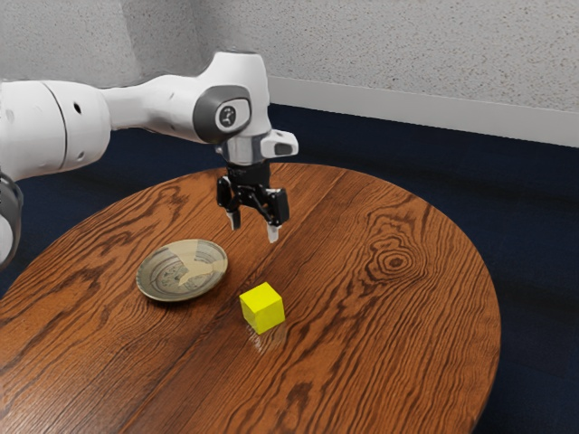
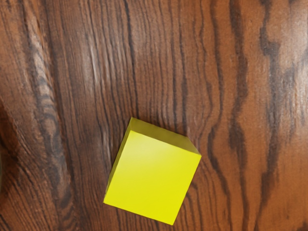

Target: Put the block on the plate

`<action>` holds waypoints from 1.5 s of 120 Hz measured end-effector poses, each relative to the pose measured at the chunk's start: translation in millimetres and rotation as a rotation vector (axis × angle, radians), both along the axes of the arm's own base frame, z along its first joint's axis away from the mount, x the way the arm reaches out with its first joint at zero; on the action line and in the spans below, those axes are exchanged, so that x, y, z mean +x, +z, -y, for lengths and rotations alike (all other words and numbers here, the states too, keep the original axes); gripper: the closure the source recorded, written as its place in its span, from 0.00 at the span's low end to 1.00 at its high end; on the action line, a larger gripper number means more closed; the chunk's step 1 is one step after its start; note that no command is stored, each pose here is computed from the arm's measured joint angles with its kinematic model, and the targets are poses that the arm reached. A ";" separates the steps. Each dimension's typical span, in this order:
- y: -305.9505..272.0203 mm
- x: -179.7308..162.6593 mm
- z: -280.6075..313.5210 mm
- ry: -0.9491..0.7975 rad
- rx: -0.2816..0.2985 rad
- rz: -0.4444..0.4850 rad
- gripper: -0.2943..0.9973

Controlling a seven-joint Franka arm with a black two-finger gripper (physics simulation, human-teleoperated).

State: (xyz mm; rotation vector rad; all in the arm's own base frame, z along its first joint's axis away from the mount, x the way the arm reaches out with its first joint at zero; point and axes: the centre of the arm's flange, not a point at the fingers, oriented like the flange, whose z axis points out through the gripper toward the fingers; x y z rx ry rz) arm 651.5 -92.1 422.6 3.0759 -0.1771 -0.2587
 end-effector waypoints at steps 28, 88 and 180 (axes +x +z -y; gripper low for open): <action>-48.0 -10.0 13.8 -0.027 -0.025 0.002 0.23; -98.3 -19.7 10.7 -0.102 -0.029 0.057 0.23; -169.7 -16.1 8.0 -0.146 -0.050 0.032 0.23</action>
